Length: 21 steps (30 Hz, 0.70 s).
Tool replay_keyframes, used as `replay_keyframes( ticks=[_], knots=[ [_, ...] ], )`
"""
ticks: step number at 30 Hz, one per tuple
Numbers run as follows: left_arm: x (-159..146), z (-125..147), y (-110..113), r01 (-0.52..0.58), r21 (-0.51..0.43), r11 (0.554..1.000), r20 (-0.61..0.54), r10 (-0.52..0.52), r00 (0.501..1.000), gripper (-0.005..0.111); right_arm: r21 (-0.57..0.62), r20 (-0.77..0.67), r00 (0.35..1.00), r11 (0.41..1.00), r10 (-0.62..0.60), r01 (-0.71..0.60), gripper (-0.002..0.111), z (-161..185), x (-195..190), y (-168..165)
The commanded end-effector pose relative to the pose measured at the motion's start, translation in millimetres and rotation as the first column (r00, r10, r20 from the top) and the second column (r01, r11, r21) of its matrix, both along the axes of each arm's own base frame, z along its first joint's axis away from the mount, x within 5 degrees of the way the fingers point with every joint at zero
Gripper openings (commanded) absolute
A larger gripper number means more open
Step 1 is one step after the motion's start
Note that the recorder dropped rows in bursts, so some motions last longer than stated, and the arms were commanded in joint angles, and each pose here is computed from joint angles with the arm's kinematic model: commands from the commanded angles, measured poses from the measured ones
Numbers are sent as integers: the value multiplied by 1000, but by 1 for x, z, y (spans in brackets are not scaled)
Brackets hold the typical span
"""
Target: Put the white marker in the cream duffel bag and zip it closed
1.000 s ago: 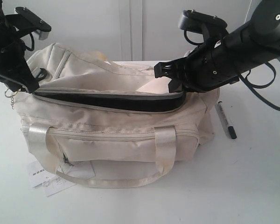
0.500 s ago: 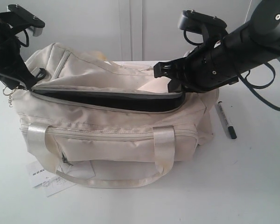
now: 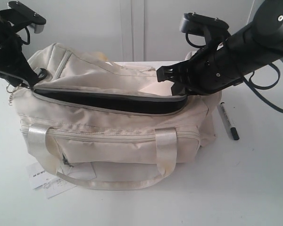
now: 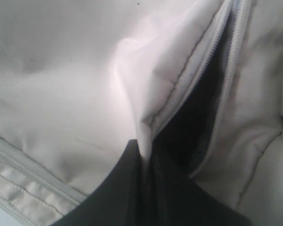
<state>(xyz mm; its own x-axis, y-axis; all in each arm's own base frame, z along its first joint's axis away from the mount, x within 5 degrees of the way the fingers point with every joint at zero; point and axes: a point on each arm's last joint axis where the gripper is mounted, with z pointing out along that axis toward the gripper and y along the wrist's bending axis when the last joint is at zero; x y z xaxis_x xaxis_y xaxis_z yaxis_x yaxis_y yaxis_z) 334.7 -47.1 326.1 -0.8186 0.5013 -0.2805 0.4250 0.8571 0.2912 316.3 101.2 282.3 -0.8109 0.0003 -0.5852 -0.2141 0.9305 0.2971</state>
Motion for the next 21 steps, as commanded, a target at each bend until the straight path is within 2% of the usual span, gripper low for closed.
replay_keyframes(
  ticks=[1,13,17,19,21],
  knots=[
    [-3,0,5,-17,13,1000,-13,17,1000,14,-40,12,1000,999,23,-22,0,2,-3,-3],
    [-2,1,6,-49,17,999,-4,50,999,15,-75,9,999,997,37,-37,0,1,-4,-4],
    [-10,9,13,-120,31,992,4,120,993,28,-75,9,999,997,37,-37,0,1,-4,-4],
    [-17,14,9,-135,-40,990,-10,135,991,38,-75,9,999,997,37,-37,0,1,-4,-4],
    [-26,22,4,-104,-108,989,-20,102,995,43,-75,6,999,996,38,-38,0,1,-4,-4]
  ],
)
